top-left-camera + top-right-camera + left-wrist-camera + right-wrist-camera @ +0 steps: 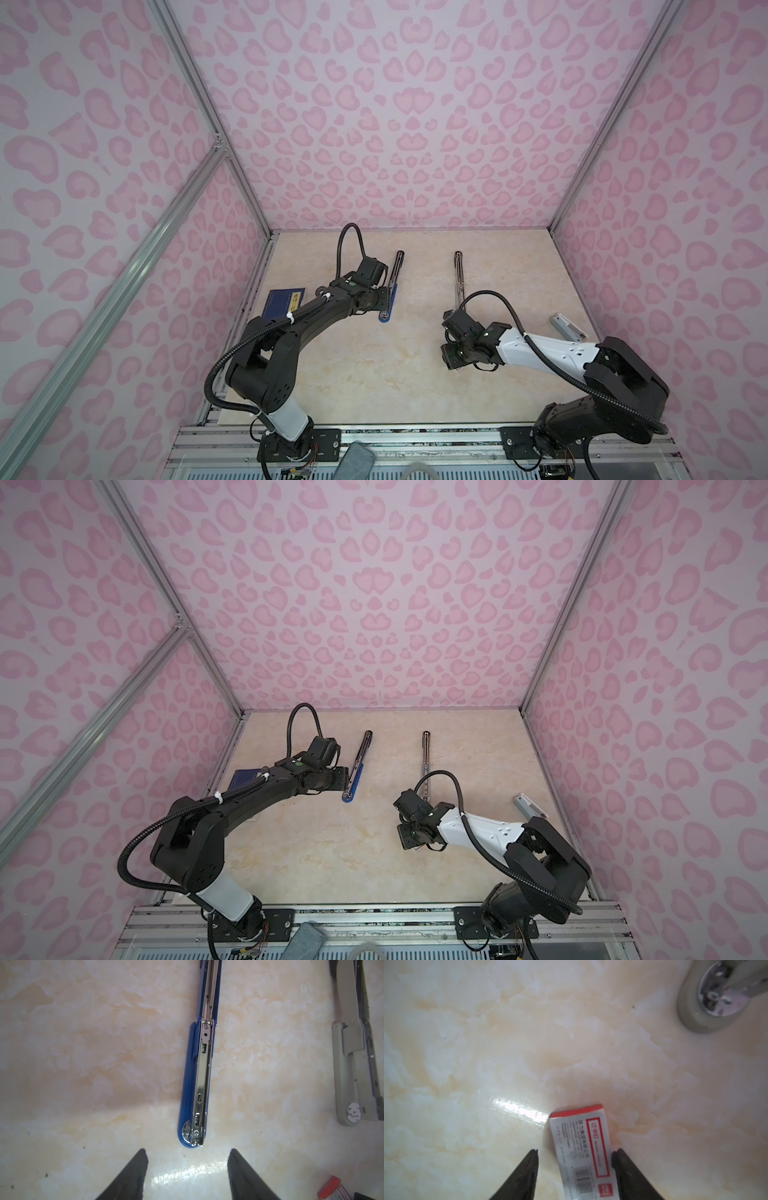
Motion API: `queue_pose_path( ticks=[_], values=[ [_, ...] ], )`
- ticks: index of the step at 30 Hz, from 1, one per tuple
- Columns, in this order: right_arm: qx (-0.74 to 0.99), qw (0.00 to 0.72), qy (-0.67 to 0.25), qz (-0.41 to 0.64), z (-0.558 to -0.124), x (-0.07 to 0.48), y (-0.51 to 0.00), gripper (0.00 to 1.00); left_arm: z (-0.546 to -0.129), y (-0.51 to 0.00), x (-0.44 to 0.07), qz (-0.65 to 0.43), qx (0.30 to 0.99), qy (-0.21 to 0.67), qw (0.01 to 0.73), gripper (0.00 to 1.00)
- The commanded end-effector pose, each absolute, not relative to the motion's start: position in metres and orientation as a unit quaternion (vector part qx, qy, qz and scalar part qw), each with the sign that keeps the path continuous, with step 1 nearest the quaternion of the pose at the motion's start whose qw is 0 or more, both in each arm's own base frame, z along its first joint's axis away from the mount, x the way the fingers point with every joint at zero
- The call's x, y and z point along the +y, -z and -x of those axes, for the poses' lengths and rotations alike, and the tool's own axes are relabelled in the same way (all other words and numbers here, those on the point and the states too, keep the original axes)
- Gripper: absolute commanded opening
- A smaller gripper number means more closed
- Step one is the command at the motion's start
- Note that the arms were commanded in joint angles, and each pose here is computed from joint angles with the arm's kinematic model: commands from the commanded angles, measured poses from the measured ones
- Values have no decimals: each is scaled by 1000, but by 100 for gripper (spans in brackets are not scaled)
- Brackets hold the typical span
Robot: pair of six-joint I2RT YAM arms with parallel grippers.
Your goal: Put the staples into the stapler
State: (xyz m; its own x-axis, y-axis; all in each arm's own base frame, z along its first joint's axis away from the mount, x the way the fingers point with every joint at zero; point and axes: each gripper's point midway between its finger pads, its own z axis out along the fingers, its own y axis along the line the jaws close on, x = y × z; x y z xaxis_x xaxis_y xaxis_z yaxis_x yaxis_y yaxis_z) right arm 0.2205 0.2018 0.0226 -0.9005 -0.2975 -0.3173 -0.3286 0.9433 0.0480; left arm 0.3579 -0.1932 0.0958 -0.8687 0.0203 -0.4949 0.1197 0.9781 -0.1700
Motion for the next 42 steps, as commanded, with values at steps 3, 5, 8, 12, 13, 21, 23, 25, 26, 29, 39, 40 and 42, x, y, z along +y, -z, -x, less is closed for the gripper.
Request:
queue_pose_path(
  ticks=[3, 5, 8, 12, 13, 21, 23, 25, 26, 29, 39, 40, 42],
  values=[
    [967, 155, -2, 202, -220, 206, -19, 55, -357, -98, -194, -21, 958, 112, 264, 64],
    [965, 156, 10, 213, -221, 210, -17, 52, -355, -97, -192, -19, 958, 112, 263, 64],
    [960, 160, 12, 231, -224, 220, -19, 46, -353, -99, -190, -17, 957, 109, 266, 63],
    [949, 171, 9, 266, -230, 241, -23, 44, -348, -99, -183, -15, 958, 99, 269, 63],
    [945, 173, 9, 276, -233, 248, -23, 43, -347, -99, -181, -14, 958, 96, 270, 63],
    [911, 196, -18, 363, -239, 300, -33, 46, -330, -112, -171, -8, 954, 107, 280, 63],
    [908, 207, -27, 364, -242, 304, -42, 49, -323, -113, -175, -15, 954, 122, 274, 64],
    [906, 220, -46, 358, -244, 306, -54, 54, -316, -111, -180, -28, 956, 137, 259, 65],
    [907, 225, -55, 352, -244, 305, -60, 55, -313, -110, -184, -35, 956, 147, 252, 65],
    [916, 236, -81, 315, -245, 292, -72, 55, -300, -110, -204, -70, 953, 181, 232, 66],
    [945, 238, -185, 130, -230, 206, -62, 51, -262, -83, -290, -189, 943, 229, 153, 65],
    [944, 241, -191, 125, -227, 203, -62, 51, -261, -78, -295, -193, 943, 229, 147, 66],
    [942, 243, -202, 116, -221, 200, -60, 51, -261, -68, -302, -198, 944, 229, 134, 65]
  ],
)
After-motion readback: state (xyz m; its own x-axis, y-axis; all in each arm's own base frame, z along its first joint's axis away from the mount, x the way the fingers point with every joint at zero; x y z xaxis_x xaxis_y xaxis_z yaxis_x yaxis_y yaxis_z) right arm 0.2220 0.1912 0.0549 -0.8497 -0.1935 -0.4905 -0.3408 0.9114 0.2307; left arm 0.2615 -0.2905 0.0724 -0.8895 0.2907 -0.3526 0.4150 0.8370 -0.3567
